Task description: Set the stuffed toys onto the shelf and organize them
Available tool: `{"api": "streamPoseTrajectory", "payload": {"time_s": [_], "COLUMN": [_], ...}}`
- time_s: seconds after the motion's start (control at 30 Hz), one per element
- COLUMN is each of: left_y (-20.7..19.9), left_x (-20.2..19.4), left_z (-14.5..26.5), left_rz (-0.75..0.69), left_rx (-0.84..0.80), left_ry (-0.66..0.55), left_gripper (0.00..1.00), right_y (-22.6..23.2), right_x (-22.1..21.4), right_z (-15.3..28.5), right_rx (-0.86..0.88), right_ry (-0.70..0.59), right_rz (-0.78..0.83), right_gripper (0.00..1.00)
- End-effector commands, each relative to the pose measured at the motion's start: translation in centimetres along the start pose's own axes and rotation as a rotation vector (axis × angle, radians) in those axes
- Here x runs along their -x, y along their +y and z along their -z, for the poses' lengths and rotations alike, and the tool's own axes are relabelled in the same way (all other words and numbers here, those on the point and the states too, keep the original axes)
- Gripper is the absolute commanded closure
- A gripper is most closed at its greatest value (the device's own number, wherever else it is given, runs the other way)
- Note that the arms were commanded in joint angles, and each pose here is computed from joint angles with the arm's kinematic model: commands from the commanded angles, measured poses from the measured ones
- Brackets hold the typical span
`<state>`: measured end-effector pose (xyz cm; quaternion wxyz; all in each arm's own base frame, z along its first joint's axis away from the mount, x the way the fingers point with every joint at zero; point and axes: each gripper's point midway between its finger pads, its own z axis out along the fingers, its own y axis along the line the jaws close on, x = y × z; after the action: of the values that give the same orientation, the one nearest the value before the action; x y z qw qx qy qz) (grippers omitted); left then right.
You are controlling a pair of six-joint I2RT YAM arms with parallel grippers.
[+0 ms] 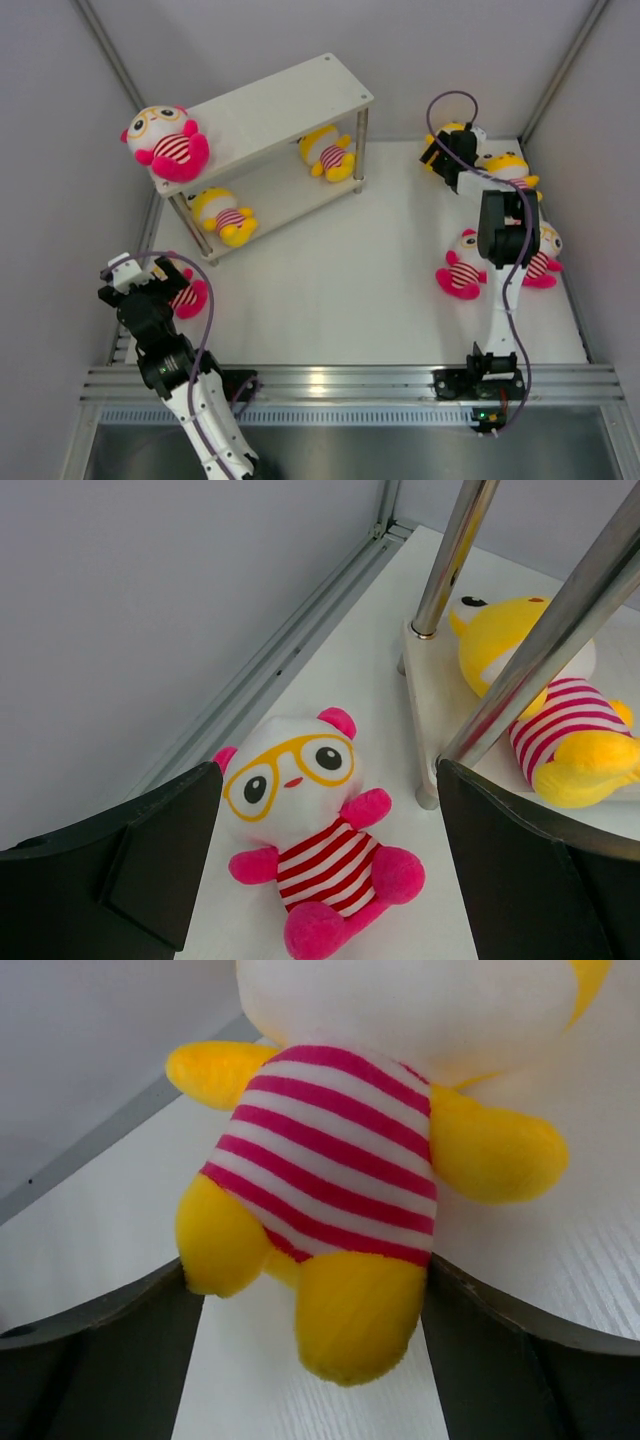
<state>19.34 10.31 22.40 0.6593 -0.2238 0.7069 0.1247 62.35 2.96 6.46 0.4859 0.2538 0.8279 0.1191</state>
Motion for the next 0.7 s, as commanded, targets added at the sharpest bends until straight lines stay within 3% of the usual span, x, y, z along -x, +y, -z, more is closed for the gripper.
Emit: {"api": "streamPoseTrajectory", "payload": {"time_s": [0.0,0.07,0.1,0.17,0.2,0.23,0.4,0.6,0.67], "left_y": [0.1,0.1,0.0,-0.1,0.0,0.1,0.1,-0.1,-0.1], "left_x": [2.0,1.8,1.8,1.7,1.9,1.9,1.8,1.8,1.9], "left_z": [-0.3,-0.4,-0.4,-0.4,-0.4,-0.5,-0.7,-0.6,-0.5], "left_rz": [-0.025,-0.024,-0.025,-0.026,-0.029,-0.033,-0.027,-0.026,-0.023], "left_rx": [0.003,-0.001,-0.007,-0.012,-0.007,-0.004,-0.004,-0.02,-0.015], "left_ry": [-0.09,-0.086,-0.084,-0.082,-0.087,-0.091,-0.109,-0.12,-0.129], "left_gripper": [0.05,0.05,0.05,0.06,0.06,0.06,0.05,0.05,0.05], "right_y": [0.2,-0.2,-0.4,-0.9,-1.1,-0.6,-0.2,3.5,4.1], "right_x": [0.7,0.0,0.0,0.2,0.3,1.9,3.6,5.9,3.4], "right_z": [-0.4,-0.9,-1.0,-0.5,-0.2,0.5,2.3,9.4,11.3], "right_rx": [-0.045,-0.054,-0.059,-0.077,-0.084,-0.069,-0.049,0.082,0.128], "right_ry": [-0.011,-0.002,-0.007,-0.026,-0.036,-0.082,-0.119,-0.148,-0.078], "right_rz": [-0.045,-0.065,-0.072,-0.076,-0.075,-0.075,0.061,0.302,0.345], "right_gripper": [0.21,0.37,0.61,0.78,0.95,1.0,1.0,1.0,1.0]}}
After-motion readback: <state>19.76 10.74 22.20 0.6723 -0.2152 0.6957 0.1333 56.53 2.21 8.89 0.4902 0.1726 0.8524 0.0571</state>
